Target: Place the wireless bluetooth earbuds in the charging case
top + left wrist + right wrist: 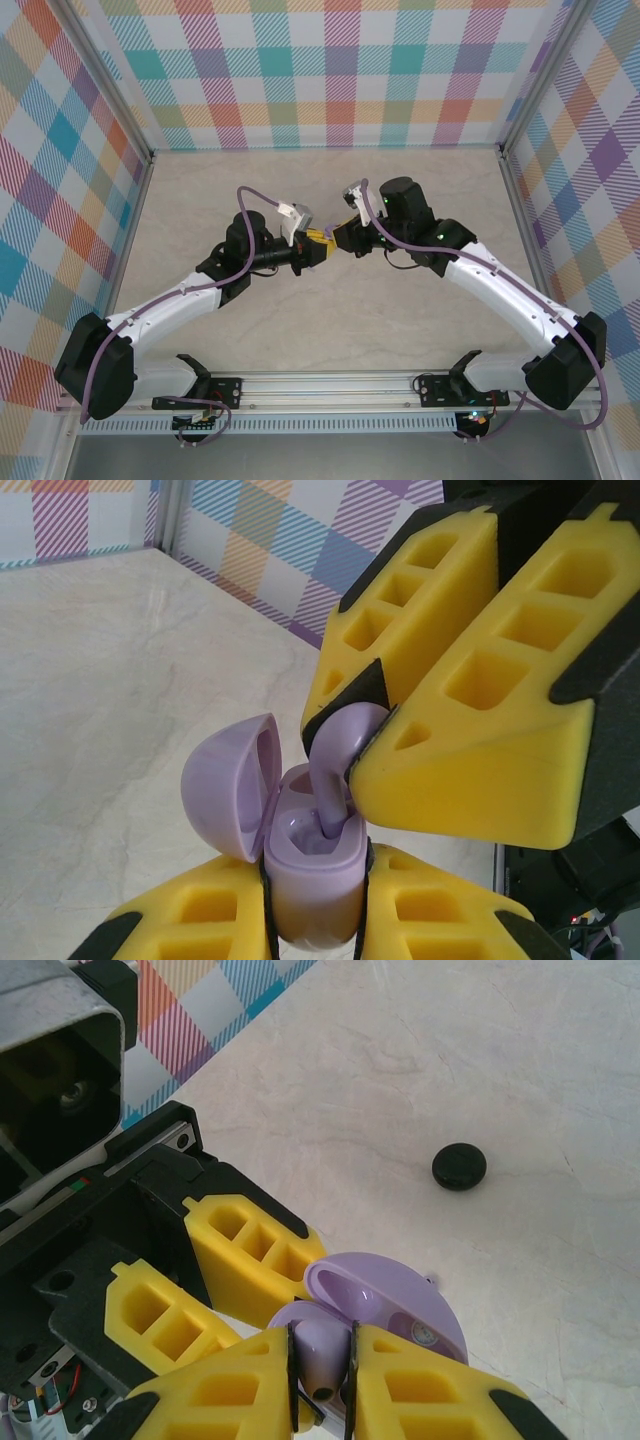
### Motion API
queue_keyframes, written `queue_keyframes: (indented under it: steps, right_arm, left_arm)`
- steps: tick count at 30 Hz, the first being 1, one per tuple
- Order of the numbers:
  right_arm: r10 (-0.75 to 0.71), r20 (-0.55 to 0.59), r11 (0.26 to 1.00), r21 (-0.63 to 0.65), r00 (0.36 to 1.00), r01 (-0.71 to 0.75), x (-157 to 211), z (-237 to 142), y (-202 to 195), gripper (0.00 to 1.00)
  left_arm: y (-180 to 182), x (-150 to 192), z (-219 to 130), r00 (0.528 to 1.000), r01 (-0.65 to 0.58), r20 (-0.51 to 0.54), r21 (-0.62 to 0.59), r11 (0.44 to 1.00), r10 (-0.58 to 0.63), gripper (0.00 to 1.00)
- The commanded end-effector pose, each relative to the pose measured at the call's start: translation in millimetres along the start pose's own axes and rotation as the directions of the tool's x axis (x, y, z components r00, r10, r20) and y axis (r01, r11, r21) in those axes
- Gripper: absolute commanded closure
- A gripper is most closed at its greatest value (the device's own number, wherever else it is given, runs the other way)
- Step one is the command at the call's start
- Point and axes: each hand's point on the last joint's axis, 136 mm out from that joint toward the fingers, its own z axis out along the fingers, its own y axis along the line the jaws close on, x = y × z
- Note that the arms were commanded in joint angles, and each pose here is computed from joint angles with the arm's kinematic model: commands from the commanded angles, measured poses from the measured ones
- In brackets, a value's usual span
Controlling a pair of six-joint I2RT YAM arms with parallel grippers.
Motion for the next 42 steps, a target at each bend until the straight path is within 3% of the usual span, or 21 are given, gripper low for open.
queue_keyframes:
  steps: [1,28,32,42]
  right_arm:
    - [-0.02,-0.019,0.999,-0.026,1.0,0.02,-0.9,-1.5,10.0,0.8]
    - [0.013,0.009,0.999,-0.034,1.0,-0.013,-11.9,-4.1,13.4,0.57]
    - [0.015,0.044,0.999,-0.029,0.999,-0.014,-19.5,-11.0,15.4,0.48]
    - [0.033,0.104,0.989,0.137,0.994,-0.047,-23.9,-29.3,-9.1,0.48]
  left_arm:
    - [-11.0,-27.4,-5.3,0.995,-0.071,0.076,0.011,0.997,0.07,0.9]
    - [-11.5,-22.8,-5.2,0.995,-0.072,0.065,0.019,0.997,0.07,0.88]
    - [-9.3,-20.4,-5.3,0.996,-0.07,0.06,0.008,0.998,0.069,0.89]
    - [-3.6,-22.3,-9.7,0.995,-0.074,0.07,-0.042,0.996,0.077,0.89]
